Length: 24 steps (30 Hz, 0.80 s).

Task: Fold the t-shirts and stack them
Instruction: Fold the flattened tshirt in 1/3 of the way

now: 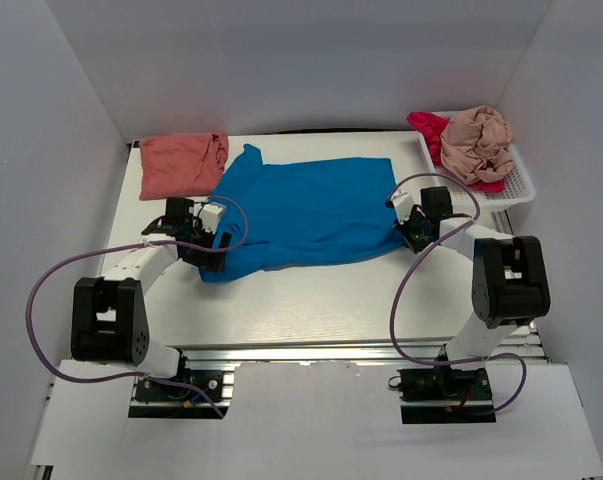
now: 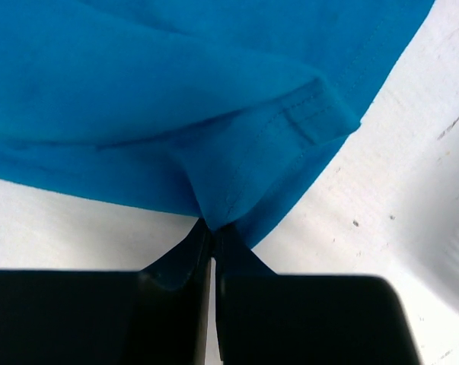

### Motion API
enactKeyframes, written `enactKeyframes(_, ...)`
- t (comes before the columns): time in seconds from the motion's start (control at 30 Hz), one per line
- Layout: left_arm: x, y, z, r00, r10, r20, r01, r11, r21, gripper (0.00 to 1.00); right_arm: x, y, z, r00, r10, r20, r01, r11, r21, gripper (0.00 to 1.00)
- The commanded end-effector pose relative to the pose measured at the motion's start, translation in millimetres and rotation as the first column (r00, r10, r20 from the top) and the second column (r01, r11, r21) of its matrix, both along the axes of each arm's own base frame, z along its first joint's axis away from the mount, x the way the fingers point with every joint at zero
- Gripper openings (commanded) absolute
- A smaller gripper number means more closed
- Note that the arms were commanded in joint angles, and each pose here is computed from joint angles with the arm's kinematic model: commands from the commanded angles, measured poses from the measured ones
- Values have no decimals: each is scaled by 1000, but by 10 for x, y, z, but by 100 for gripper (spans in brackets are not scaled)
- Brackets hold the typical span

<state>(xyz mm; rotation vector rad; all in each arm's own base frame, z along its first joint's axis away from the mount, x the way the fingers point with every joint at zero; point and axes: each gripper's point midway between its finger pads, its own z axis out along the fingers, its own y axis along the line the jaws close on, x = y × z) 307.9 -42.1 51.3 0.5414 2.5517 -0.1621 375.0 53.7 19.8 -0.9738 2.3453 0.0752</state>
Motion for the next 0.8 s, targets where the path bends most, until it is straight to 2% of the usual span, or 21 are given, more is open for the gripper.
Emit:
enactKeyframes(0.0,188,-18,171,998,-6,60,7,1000,-13,98,-200,-62,90,999,15,-28,-16,1000,-13,0)
enactKeyframes(0.17,287,2,268,996,-10,94,10,1000,2,98,-375,-201,98,1000,11,-18,-12,997,-70,0)
enactKeyframes(0.37,363,21,307,995,-17,102,15,1000,18,98,-607,-358,41,997,-9,-78,1,995,-100,0)
enactKeyframes(0.5,448,42,337,992,-15,125,11,999,32,98,-645,-455,67,998,-32,-60,23,989,-149,0)
enactKeyframes(0.53,485,53,342,992,-11,128,7,999,38,98,-619,-455,101,998,-41,-48,34,989,-144,8)
enactKeyframes(0.57,500,50,340,992,-12,128,7,999,37,98,-583,-450,147,998,-48,-29,43,990,-136,22)
enactKeyframes(0.6,532,47,346,991,-11,136,6,999,35,98,-540,-407,253,999,-46,7,46,993,-109,40)
enactKeyframes(0.63,560,44,333,991,-9,135,5,999,34,98,-491,-378,348,998,-51,41,54,995,-87,73)
enactKeyframes(0.67,587,36,339,990,-8,142,4,1000,30,98,-406,-341,477,994,-73,85,77,996,-53,86)
enactKeyframes(0.7,638,27,345,988,-2,157,-1,1000,23,98,-353,-272,670,988,-69,139,71,997,-9,89)
enactKeyframes(0.77,716,-7,330,986,-3,165,2,1000,3,98,-254,-183,997,974,-103,203,92,994,67,89)
